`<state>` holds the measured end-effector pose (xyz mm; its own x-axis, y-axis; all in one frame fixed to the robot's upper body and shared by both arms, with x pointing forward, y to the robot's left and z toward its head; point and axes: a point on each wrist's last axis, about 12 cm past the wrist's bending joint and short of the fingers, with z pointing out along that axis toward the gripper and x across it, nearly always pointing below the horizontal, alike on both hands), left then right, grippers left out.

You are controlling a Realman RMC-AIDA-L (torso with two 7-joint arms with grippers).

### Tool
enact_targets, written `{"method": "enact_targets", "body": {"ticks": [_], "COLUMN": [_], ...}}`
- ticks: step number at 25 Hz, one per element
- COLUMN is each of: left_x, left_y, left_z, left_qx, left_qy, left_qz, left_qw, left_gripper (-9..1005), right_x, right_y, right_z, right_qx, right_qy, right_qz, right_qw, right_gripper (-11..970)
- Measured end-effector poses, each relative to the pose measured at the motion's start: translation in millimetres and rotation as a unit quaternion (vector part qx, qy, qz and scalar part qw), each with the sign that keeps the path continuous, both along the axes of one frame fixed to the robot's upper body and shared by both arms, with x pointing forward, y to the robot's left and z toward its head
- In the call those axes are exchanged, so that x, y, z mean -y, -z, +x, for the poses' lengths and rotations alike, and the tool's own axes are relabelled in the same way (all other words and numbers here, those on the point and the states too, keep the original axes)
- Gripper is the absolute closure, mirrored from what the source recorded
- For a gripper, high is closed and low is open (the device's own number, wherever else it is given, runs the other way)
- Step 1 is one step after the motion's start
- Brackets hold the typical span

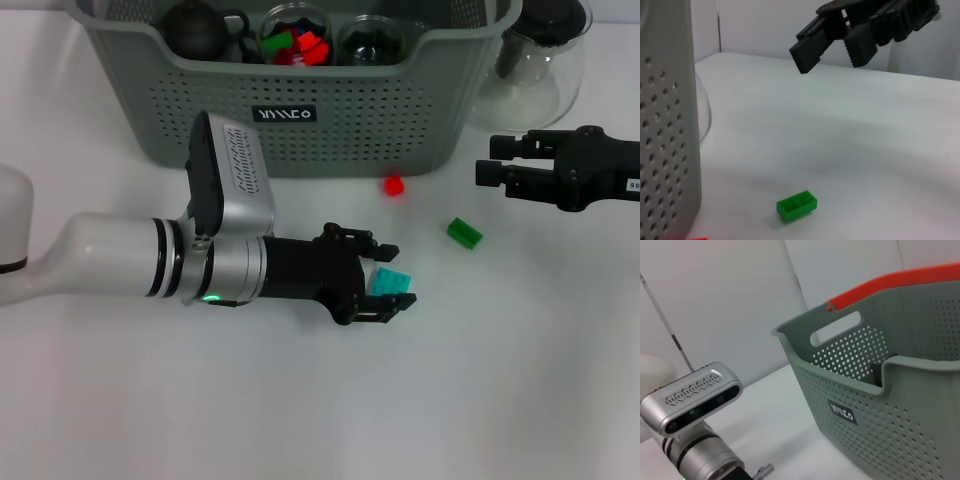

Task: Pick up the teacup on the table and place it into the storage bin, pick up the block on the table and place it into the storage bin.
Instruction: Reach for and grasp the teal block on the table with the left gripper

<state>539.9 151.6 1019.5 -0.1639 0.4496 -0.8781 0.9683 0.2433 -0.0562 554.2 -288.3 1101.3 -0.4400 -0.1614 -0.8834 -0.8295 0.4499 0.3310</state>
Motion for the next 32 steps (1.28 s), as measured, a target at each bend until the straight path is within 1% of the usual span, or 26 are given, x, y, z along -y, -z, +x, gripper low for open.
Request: {"method": "enact_targets", "body": {"ticks": [8,14,21,24,28,32], "left_x": [-2.9,-5.3,-8.2,-10.8,-11.8,-10.4], "left_y": [3.0,5.6,5.7,5.9,8.1,9.1], "left_z": [0.5,-3.6,-8.6,-10.1,-13.6,-15.3], "left_qx": [-0.014,-0.018,-0.022,-0.005,0.045,0.061], "left_qy": [-0.016,-0.008,-0.001,0.004,0.016,0.021], "left_qz": [0.008,0.014,0.004,0.002,-0.002,-0.005], "left_qw": [1.0,1.0,1.0,1.0,0.999,0.998], "left_gripper": [375,375,376,376,375,375], "right_x": [1.8,1.5,2.5,2.4,2.0,1.8], "right_y": [1.1,1.0,0.5,0.6,0.7,0.5], "right_z": [-0.9,-0.7,-1.1,-1.2,-1.1,-0.9], "right_qx": [-0.001,-0.001,-0.001,-0.002,-0.002,-0.001], "right_qy": [0.003,0.003,0.001,0.001,0.002,0.001], "right_qz": [-0.002,-0.002,-0.002,-0.002,-0.001,-0.001], "right_qw": [1.0,1.0,1.0,1.0,1.0,1.0], "right_gripper": [456,458,460,461,462,463]}}
